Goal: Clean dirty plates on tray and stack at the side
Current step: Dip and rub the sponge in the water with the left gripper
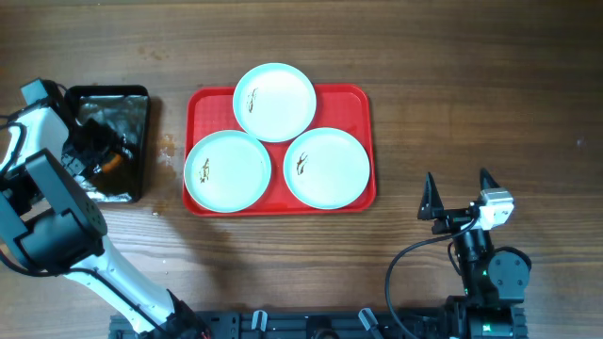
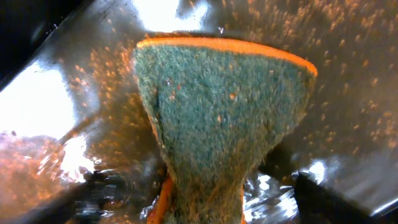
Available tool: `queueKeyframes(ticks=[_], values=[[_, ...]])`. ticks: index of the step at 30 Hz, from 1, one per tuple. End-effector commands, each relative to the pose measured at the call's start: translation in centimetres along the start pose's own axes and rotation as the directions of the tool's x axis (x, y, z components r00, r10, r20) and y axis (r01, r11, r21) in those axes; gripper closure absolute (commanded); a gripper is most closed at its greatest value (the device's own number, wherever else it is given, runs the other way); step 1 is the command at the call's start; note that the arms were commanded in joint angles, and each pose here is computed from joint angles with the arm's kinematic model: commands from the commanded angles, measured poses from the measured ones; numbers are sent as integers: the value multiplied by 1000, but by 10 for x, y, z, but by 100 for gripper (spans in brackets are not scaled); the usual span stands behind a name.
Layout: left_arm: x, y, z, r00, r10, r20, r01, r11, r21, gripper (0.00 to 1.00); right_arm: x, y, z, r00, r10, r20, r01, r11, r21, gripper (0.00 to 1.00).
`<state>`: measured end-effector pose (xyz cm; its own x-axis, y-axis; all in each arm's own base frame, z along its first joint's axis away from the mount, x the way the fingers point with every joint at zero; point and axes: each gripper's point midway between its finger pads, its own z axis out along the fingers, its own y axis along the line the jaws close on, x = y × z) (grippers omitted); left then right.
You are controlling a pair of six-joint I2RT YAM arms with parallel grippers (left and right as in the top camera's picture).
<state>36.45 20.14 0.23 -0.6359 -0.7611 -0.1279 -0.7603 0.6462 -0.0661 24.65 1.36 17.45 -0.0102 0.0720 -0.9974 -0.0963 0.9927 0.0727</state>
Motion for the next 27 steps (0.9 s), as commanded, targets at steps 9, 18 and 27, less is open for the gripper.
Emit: queueKeyframes(ticks=[9,18,27], values=[[-27,-3,5,994,0,112,0,1000,2,62,-2,-2,-1,1000,-19,11,19,1000,9,0],[-23,-1,6,995,0,95,0,1000,-4,0,-2,-2,-1,1000,-19,11,19,1000,9,0],[-38,-4,4,987,-2,158,1,1000,2,0,-2,-2,-1,1000,-18,11,18,1000,9,0]])
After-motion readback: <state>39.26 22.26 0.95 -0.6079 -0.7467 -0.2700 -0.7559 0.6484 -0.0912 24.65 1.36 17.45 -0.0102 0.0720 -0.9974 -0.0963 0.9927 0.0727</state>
